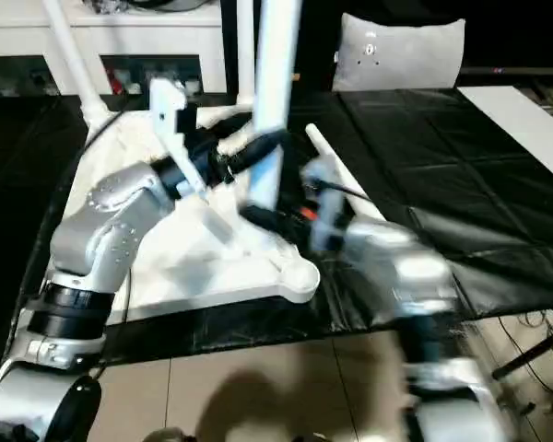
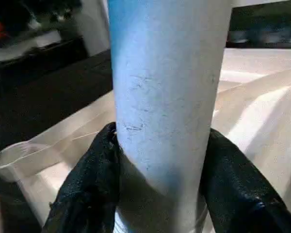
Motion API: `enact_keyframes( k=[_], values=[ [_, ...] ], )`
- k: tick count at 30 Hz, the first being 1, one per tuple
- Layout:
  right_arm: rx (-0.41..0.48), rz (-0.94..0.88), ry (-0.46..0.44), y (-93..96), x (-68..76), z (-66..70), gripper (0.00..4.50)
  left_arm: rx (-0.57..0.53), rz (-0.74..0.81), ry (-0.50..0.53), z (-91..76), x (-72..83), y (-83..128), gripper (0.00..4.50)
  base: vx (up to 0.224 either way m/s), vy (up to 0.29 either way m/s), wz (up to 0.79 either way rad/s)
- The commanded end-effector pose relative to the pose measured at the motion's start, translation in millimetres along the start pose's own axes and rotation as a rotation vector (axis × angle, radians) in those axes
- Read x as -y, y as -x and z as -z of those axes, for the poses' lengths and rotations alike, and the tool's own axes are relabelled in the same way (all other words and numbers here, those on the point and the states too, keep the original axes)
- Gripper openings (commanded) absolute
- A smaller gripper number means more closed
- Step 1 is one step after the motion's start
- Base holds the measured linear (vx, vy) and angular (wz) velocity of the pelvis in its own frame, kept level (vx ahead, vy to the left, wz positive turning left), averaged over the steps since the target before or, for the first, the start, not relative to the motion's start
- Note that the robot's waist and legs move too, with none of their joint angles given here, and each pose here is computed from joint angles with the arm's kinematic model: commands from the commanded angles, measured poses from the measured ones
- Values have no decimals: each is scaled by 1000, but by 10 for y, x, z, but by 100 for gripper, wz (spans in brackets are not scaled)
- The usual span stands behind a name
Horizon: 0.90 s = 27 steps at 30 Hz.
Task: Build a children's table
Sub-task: Pick table leg
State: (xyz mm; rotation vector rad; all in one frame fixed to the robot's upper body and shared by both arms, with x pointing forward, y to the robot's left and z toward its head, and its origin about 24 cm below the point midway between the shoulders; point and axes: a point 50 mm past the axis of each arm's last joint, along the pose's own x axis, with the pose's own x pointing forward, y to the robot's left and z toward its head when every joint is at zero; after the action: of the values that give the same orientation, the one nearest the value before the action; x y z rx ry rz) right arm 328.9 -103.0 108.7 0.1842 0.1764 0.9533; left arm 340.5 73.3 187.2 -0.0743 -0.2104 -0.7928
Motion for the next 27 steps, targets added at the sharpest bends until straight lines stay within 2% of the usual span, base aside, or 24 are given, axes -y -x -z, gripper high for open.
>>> enact_keyframes(
  k=[1,5,6,10,12,16,17,21,23,27],
  values=[
    [34,29,40,-24,17,-108,195,-1,-58,-13,-15,-24,-38,361,0,0,0],
    [67,139,49,-158,37,-133,195,15,-212,34,29,-20,-129,361,0,0,0],
    [67,154,53,-176,41,-130,195,20,-219,38,30,-7,-143,332,0,0,0],
    [78,208,47,-231,57,-124,195,22,-224,27,38,45,-185,319,0,0,0],
    [69,213,52,-252,56,-113,195,23,-223,26,42,66,-207,281,0,0,0],
    [63,210,62,-274,38,-91,195,26,-254,19,47,56,-216,282,0,0,0],
    [63,211,62,-275,38,-89,195,27,-257,20,47,51,-215,250,0,0,0],
    [54,219,71,-278,46,-70,195,30,-267,29,53,37,-209,239,0,0,0],
    [46,215,82,-283,42,-65,195,31,-262,36,60,46,-210,205,0,0,0],
    [34,211,96,-286,42,-55,195,34,-265,46,68,43,-208,205,0,0,0]
  ],
)
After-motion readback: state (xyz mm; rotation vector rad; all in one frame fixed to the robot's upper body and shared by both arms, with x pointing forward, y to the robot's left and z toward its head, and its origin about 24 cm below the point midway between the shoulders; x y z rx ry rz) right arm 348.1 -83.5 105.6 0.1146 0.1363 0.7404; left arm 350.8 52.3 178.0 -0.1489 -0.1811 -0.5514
